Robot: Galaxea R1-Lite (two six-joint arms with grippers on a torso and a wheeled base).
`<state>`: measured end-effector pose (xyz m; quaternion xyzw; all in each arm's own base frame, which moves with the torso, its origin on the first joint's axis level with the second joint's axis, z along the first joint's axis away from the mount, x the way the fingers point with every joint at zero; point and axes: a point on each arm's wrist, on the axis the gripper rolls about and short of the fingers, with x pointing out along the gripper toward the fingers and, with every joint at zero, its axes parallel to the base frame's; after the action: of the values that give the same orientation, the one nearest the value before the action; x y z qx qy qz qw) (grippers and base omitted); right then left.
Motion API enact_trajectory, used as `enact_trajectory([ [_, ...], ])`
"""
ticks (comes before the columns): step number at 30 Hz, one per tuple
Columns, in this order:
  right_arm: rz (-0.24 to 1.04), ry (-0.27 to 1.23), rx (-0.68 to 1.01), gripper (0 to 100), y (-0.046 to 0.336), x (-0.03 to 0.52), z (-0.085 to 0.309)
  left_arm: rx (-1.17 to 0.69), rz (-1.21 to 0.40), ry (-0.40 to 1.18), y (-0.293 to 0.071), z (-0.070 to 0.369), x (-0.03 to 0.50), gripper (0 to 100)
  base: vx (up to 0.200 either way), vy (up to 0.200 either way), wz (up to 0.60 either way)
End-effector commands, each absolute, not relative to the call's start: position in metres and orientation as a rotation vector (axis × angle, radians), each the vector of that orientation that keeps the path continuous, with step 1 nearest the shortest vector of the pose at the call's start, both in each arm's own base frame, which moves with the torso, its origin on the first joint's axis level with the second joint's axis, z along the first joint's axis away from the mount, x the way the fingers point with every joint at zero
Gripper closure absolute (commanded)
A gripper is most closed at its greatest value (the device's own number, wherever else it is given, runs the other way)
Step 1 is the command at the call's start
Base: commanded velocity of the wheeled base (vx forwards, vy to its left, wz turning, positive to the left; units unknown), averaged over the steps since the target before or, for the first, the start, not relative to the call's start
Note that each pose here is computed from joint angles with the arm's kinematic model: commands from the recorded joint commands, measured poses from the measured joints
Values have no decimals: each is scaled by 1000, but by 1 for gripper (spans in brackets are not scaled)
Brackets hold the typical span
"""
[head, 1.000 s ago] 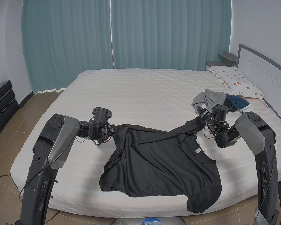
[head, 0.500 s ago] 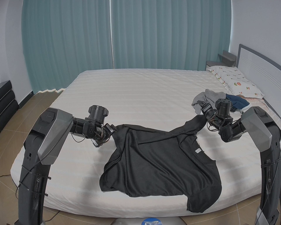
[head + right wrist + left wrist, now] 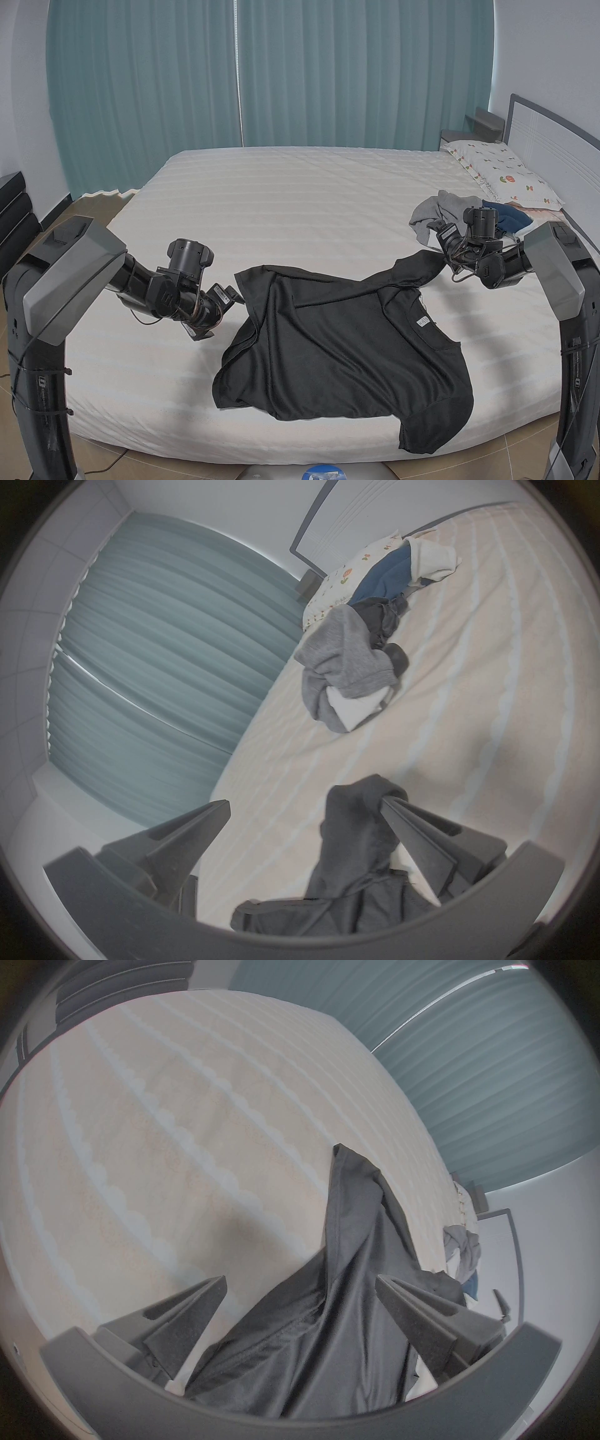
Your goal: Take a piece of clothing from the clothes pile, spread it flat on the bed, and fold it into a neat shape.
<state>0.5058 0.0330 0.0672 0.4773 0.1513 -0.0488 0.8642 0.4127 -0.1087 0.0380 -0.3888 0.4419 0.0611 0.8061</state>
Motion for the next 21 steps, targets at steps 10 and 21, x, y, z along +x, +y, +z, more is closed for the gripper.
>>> enact_trajectory([
  [10, -50, 298, 1199, 0, 11, 507, 111, -943, 57, 875, -108, 30, 362, 0, 0, 0, 0],
  [21, -117, 568, 988, 0, 10, 460, 56, -944, 19, 841, -102, 20, 341, 0, 0, 0, 0],
])
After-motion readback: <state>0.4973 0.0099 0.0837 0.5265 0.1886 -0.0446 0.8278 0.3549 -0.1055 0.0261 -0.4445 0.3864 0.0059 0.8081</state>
